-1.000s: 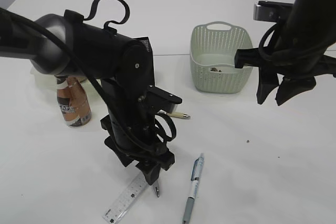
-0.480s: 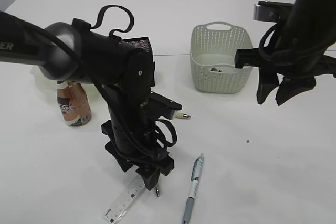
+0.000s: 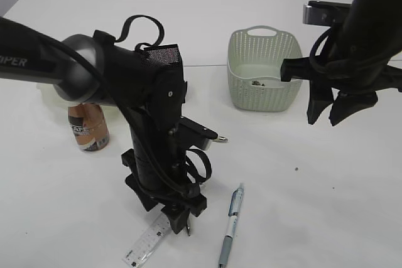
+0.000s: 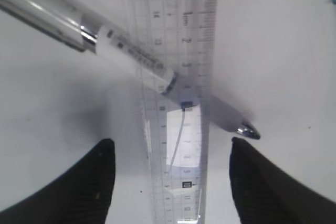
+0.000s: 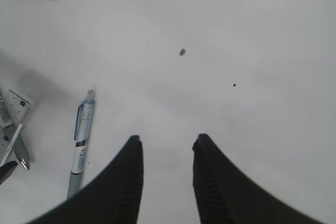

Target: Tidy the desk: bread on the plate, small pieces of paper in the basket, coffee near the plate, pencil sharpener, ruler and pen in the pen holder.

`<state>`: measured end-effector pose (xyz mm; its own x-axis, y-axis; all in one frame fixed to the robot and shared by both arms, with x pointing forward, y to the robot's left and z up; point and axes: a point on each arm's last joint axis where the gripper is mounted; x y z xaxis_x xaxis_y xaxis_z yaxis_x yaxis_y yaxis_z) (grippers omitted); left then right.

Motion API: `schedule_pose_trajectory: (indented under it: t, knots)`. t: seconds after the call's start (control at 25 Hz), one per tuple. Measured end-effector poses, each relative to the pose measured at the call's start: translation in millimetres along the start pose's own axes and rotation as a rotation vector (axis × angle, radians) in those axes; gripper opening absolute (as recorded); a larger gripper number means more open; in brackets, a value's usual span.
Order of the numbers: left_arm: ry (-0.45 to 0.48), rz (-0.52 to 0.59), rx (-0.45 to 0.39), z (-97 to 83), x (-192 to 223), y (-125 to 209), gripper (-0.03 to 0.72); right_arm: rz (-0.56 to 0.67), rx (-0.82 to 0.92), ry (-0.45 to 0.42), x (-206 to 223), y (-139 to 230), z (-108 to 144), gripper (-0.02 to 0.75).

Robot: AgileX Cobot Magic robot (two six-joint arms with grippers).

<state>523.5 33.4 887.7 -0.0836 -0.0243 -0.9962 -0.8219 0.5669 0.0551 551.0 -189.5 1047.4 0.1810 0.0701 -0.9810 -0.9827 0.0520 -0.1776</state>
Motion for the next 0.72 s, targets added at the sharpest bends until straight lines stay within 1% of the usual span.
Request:
schedule_pose_trajectory:
  t: [0.2,0.72]
  knots:
    - [-0.002,0.016,0.0,0.4,4.6,0.2,0.497,0.0,-0.002,0.0,0.0,0.0,0.0,0.241]
    - [-0.002,0.016,0.004,0.4,4.6,0.2,0.497,-0.002,-0.015,-0.001,0.0,-0.2,0.1,0.241]
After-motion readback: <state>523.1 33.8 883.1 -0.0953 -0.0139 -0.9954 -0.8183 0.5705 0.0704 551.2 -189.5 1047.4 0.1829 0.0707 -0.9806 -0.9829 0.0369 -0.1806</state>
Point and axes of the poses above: a point on each arm's last joint axis where the gripper is mounted, x pointing out along that axis toward the gripper, z along the wrist's bending axis when the last joint is at zero, y = z × x, and after that the axes turned 3 degrees about -x, right-handed
